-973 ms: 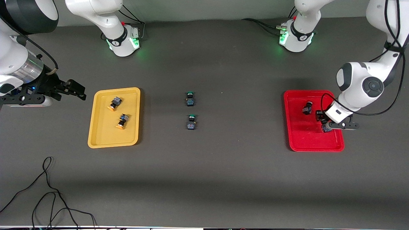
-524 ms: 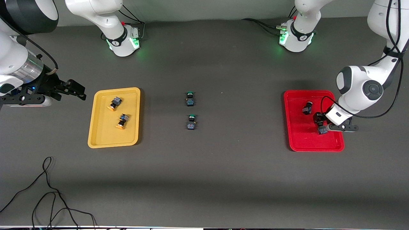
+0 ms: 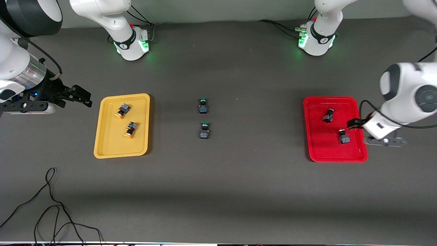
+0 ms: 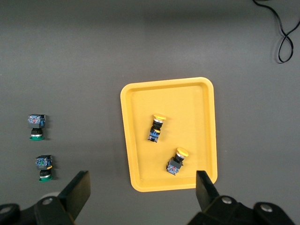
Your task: Place red and yellow buttons in trays
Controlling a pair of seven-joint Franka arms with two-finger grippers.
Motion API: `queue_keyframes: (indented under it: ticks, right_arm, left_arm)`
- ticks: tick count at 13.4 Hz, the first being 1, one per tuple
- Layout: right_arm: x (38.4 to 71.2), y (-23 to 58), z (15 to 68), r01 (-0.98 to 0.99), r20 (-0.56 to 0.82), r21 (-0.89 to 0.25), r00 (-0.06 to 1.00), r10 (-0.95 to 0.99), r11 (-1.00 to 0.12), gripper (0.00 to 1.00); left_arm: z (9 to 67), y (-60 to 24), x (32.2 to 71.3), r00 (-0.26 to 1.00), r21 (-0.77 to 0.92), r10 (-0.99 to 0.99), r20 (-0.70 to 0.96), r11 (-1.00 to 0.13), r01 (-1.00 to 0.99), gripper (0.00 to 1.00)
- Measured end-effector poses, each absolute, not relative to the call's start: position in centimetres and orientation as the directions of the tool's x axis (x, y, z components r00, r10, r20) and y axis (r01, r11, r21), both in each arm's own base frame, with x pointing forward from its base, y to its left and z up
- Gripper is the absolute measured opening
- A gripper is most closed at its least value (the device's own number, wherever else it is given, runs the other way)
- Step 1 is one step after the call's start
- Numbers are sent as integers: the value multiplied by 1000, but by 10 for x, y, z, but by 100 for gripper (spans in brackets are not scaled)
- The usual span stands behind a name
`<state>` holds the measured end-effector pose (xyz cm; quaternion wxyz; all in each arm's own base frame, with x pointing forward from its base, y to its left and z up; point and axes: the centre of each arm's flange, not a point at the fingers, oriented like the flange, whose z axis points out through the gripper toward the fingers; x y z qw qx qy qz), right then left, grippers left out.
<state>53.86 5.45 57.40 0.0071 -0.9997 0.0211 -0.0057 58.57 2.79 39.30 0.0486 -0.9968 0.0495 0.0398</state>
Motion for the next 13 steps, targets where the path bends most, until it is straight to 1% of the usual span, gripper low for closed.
queue_keyframes:
  ticks: [2, 7, 10, 13]
  right_arm:
    - [539, 55, 574, -42, 11, -14, 999, -42, -999, 100]
    - [539, 55, 573, -43, 9, -14, 999, -43, -999, 100]
    - [539, 55, 573, -43, 9, -14, 999, -43, -999, 100]
    - [539, 55, 573, -43, 9, -14, 999, -43, -999, 100]
  left_arm:
    - [442, 19, 596, 991, -102, -97, -89, -989, -105, 100]
    - [521, 15, 603, 992, -105, -82, -99, -990, -92, 100]
    - [550, 19, 604, 994, -107, -70, -82, -991, -78, 100]
    - [561, 18, 603, 994, -103, -68, -81, -992, -76, 100]
